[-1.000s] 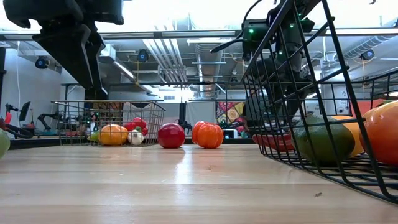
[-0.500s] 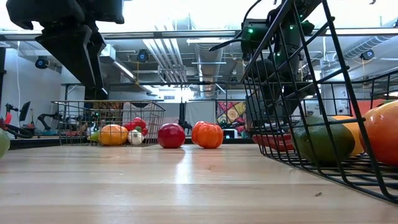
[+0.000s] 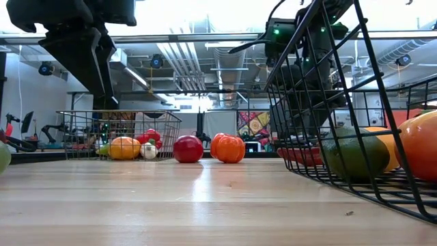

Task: Sort produce into baskets
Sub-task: Put the red chili pepper into the gold wire basket

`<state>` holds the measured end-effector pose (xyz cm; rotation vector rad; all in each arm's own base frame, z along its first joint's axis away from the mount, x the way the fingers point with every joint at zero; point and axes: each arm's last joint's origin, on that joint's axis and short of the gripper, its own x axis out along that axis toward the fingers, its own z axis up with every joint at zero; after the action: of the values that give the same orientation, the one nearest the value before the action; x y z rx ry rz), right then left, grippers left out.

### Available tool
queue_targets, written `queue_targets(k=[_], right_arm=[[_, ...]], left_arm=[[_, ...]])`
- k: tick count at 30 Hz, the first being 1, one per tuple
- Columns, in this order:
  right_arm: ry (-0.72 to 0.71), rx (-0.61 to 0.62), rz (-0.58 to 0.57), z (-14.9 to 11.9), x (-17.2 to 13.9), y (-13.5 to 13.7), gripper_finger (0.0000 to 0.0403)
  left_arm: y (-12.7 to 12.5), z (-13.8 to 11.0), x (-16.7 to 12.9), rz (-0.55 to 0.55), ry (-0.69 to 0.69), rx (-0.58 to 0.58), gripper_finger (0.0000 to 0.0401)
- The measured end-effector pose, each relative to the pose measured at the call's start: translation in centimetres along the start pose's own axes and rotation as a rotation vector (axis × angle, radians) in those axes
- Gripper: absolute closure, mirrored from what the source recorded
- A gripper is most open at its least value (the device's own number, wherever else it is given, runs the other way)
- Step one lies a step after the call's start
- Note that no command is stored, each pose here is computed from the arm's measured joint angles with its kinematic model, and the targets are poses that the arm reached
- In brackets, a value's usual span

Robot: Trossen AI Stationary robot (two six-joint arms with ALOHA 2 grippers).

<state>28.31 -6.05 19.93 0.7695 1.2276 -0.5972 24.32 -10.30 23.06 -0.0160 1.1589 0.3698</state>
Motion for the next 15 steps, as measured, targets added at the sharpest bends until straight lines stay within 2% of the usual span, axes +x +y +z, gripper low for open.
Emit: queue_targets(k=[15], right_arm=[[0.024,0.001,-0.02,-0.9,1.2,-0.5,0.0128]], left_arm=[[0.0,0.0,0.0,0.001,0.0,0.0,0.0135]])
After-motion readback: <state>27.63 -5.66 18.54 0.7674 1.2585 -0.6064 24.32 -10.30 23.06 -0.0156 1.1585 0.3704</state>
